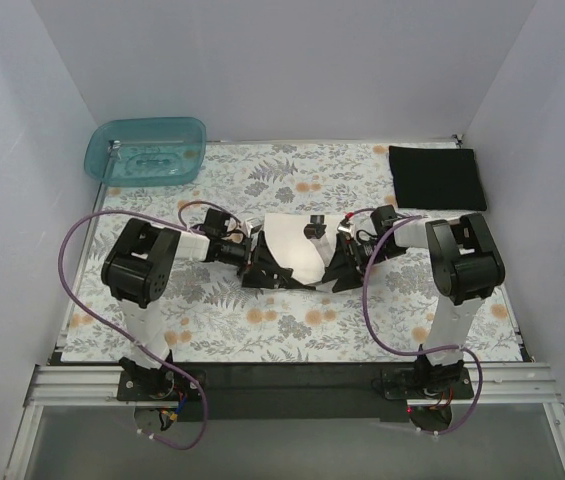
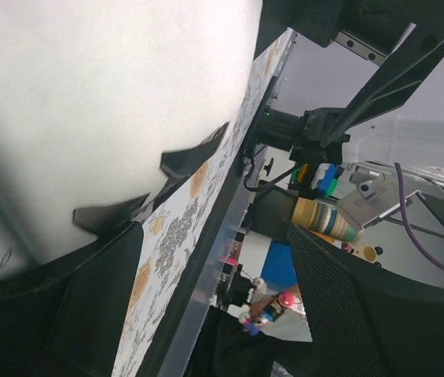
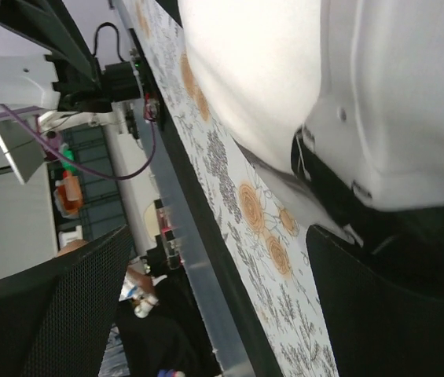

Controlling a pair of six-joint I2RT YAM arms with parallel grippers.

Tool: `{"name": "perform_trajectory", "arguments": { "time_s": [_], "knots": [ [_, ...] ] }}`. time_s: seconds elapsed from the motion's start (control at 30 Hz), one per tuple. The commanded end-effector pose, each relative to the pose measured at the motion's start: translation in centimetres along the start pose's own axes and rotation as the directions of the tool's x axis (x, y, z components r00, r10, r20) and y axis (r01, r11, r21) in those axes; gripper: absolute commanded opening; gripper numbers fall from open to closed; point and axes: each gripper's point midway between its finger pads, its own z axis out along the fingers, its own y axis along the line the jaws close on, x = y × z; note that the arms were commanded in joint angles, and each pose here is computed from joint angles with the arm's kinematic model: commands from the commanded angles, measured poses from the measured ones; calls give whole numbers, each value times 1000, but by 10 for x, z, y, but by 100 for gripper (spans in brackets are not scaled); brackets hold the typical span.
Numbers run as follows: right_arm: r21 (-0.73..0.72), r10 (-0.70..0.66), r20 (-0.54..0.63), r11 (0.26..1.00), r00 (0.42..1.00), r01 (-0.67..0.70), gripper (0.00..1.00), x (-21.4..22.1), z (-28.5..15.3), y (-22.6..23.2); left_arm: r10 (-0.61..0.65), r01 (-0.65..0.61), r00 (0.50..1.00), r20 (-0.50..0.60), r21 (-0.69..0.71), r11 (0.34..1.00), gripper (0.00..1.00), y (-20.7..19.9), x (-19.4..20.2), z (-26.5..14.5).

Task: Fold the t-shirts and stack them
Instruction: Fold the tshirt

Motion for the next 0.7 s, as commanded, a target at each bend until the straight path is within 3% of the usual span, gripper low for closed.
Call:
{"name": "perform_trajectory", "arguments": {
  "time_s": [0.0, 0.1, 0.23, 0.43, 0.67],
  "knots": [
    [122, -77, 28, 990, 997, 73, 98, 9, -11, -7, 3, -1, 999, 32, -70, 998, 75, 10, 16, -13],
    [74, -235, 66, 970, 970, 230, 98, -4, -24, 37, 147, -146, 988, 48, -16, 989, 75, -27, 19, -27],
    [114, -398, 125, 916, 909, 385, 98, -51, -38, 67, 347, -350, 928, 136, 0, 937, 75, -81, -21, -32],
    [149, -434, 145, 898, 889, 414, 98, -124, -37, 55, 342, -346, 921, 185, -8, 938, 74, -79, -86, -14],
    [208, -423, 141, 897, 895, 391, 98, -170, -37, -7, 289, -291, 922, 257, -31, 956, 72, -43, -152, -1]
  ]
}}
